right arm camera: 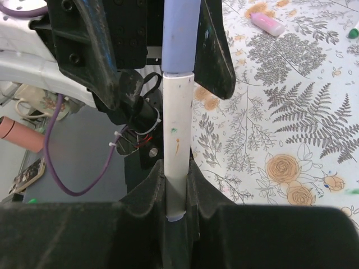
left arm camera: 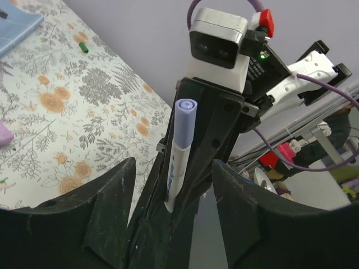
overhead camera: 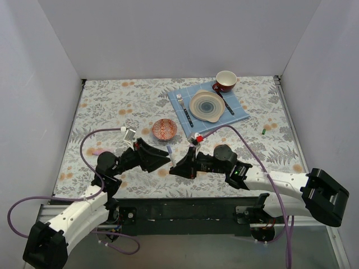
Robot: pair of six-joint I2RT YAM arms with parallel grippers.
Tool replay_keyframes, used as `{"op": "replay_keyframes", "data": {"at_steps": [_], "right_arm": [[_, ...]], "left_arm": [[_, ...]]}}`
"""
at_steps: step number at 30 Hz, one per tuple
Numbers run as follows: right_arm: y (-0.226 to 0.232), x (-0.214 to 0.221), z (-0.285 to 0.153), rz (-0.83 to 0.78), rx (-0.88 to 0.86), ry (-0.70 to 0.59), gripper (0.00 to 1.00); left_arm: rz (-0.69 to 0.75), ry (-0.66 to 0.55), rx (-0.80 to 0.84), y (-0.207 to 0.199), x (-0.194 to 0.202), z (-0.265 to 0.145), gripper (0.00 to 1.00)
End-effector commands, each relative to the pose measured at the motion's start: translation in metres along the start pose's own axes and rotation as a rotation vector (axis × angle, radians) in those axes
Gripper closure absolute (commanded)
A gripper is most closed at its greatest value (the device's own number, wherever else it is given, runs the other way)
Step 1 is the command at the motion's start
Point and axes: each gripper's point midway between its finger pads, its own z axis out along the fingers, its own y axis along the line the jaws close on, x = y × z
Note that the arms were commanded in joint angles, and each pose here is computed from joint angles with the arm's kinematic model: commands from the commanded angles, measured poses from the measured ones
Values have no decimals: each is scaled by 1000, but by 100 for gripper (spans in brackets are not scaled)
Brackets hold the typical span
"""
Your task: Insert the pens into the pen caps
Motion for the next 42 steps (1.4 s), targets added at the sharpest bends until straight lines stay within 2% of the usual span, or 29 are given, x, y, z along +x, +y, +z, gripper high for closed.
{"op": "replay_keyframes", "data": {"at_steps": [1,14,21,24,28,29,34,38,42], "right_arm": [[30,-33,-1,-81,-116,-81,99],[45,-27,-4,-67,-194,-45,99],[47,-26,-5,-64,-202,-40,99],[48,-26,-6,-62,-204,-39,99],[49,-35,-4,-70,-199,-59,99],[48,-41,-3,-71,-184,-75,99],[48,-72,1,-158,-125,-113,99],[54,-111,7,-189,-121,-136,99],[50,-132,10,-239,-95,-186,99]], "left_arm": [[135,-55,80,-30,-20,-3,42],[179,-46,60,-32,-43,14,40],[183,-63,64,-34,-51,19,45],[188,-34,110,-40,-45,18,55],[148,19,184,-47,-27,12,92],[93,49,188,-44,-17,9,100],[53,43,269,-51,5,-6,100],[-1,25,246,-45,8,-7,100],[-58,10,261,-45,10,-7,100]]}}
